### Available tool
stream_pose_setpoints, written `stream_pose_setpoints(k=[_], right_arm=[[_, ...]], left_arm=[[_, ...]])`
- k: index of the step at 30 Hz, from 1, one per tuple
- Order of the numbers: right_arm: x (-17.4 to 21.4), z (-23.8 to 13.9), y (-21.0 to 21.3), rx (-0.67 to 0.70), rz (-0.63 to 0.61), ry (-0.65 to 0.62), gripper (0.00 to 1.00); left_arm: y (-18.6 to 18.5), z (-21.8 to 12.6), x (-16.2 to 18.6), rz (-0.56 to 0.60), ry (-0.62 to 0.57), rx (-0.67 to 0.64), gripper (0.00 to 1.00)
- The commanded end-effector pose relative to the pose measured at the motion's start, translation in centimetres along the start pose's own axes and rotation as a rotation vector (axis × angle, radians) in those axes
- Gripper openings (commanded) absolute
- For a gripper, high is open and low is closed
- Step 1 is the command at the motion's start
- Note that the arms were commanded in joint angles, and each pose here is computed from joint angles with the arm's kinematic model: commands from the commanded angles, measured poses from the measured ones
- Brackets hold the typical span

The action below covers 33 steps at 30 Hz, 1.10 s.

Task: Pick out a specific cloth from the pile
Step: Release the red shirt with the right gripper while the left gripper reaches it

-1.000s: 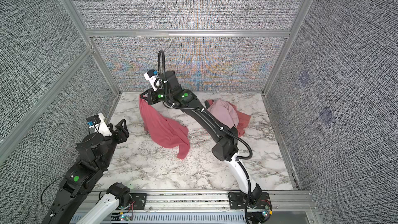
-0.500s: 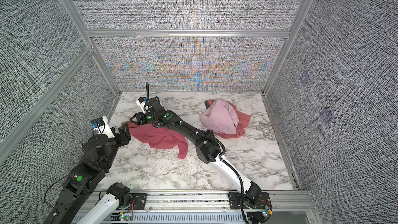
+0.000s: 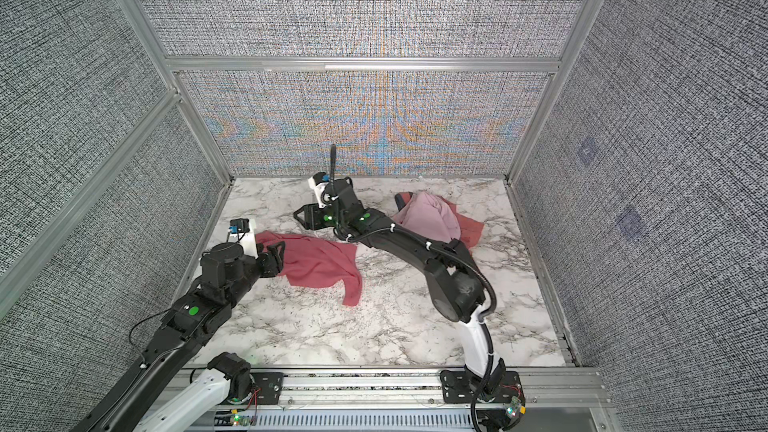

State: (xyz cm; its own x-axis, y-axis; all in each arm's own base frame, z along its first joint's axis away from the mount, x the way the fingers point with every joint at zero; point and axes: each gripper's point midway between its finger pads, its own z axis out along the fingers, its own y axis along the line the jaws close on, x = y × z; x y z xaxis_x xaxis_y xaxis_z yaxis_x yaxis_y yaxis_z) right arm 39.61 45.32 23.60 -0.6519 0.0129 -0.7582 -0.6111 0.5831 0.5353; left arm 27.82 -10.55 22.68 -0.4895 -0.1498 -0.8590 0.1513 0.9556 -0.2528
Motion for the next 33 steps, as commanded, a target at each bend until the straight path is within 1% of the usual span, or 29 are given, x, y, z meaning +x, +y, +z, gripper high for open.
stream_pose_setpoints(k=[1, 8, 12, 15, 18, 20, 24, 32, 33], right_arm=[[-1.9, -3.9, -2.1, 0.082, -0.018, -0.109, 0.57], [-0.6, -13.5, -8.3, 0.293, 0.031, -0.134, 0.57], [0.8, -17.7, -10.7, 0.402, 0.042, -0.138, 0.57], [1.5, -19.9, -11.6, 0.436, 0.072, -0.148, 0.57], [2.2, -21.3, -12.2, 0.455, 0.086, -0.153, 0.57], [2.6, -21.9, -12.5, 0.464, 0.094, -0.154, 0.57], [3.0, -22.8, -12.9, 0.477, 0.103, -0.154, 0.57], [2.7, -23.9, -12.8, 0.477, 0.095, -0.168, 0.57], [3.9, -23.9, -13.4, 0.489, 0.104, -0.147, 0.57]], left_arm=[[-3.0, 1.3, 0.4, -0.016, 0.018, 0.149, 0.62], [-6.2, 3.8, 5.2, -0.016, 0.142, 0.227, 0.60], [-8.0, 4.7, 8.3, 0.017, 0.237, 0.256, 0.60], [-9.1, 5.4, 11.0, 0.043, 0.322, 0.266, 0.59], [-10.4, 5.8, 13.2, 0.052, 0.410, 0.282, 0.58], [-11.2, 6.1, 14.5, 0.078, 0.449, 0.279, 0.57], [-12.7, 6.7, 16.7, 0.157, 0.504, 0.253, 0.56], [-14.5, 7.7, 19.7, 0.248, 0.584, 0.216, 0.55], [-14.7, 7.7, 19.9, 0.258, 0.591, 0.211, 0.55]])
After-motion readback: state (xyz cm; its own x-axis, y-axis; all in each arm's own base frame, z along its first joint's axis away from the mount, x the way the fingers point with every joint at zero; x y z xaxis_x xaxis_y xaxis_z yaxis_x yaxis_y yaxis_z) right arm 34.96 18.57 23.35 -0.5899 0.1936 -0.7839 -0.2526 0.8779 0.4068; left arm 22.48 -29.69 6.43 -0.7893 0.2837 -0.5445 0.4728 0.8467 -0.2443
